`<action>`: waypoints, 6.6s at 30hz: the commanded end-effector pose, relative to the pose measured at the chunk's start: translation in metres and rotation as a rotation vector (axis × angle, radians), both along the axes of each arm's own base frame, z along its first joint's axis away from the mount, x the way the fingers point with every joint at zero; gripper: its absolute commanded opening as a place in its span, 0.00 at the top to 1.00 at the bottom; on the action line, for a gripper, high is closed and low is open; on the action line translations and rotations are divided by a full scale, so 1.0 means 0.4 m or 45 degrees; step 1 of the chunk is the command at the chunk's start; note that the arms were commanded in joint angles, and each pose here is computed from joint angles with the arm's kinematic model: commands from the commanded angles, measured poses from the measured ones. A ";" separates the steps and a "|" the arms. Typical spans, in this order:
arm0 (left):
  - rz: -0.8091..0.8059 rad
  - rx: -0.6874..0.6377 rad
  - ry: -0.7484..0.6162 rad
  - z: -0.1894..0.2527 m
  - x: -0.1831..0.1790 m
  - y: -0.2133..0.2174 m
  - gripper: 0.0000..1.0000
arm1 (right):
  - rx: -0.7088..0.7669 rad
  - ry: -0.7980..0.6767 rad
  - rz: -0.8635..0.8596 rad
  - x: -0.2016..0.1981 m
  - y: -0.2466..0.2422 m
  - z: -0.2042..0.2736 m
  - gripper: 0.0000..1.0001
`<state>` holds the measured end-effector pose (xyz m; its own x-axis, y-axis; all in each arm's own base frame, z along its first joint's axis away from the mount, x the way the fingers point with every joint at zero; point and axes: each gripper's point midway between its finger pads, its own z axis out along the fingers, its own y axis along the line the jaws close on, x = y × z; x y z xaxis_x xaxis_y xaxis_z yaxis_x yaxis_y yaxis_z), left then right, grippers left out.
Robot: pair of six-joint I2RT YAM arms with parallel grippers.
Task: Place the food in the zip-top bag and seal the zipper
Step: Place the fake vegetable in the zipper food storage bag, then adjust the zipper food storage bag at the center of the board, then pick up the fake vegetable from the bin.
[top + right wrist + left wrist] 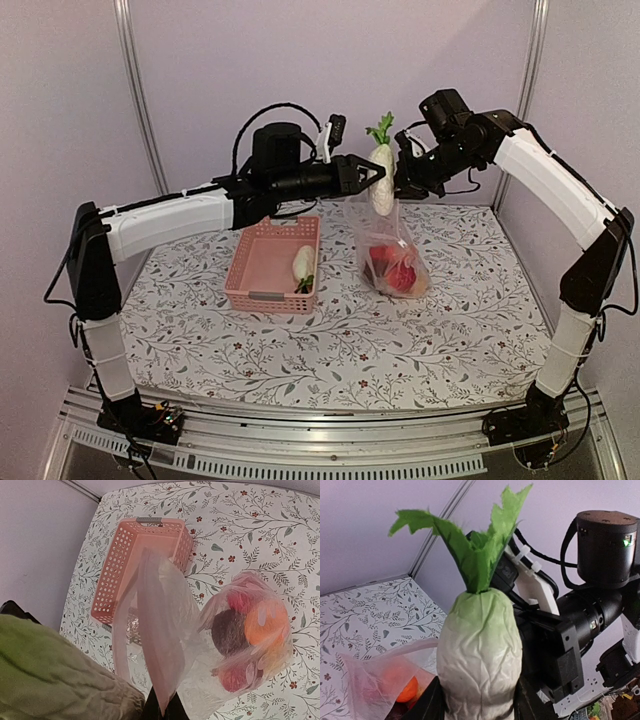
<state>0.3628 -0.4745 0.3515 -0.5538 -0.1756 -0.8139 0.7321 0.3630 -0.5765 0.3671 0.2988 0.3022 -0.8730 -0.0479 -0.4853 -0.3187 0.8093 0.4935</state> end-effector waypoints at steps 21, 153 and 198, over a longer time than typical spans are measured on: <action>0.304 0.201 -0.043 0.011 0.043 0.102 0.24 | 0.089 -0.032 -0.004 -0.013 0.015 0.052 1.00; 0.267 0.840 0.974 -0.738 0.130 0.376 0.36 | -0.084 -0.041 -0.091 0.051 -0.080 -0.028 1.00; -0.090 0.223 0.072 0.000 0.020 0.205 0.70 | -0.057 -0.026 -0.070 0.034 -0.071 -0.017 1.00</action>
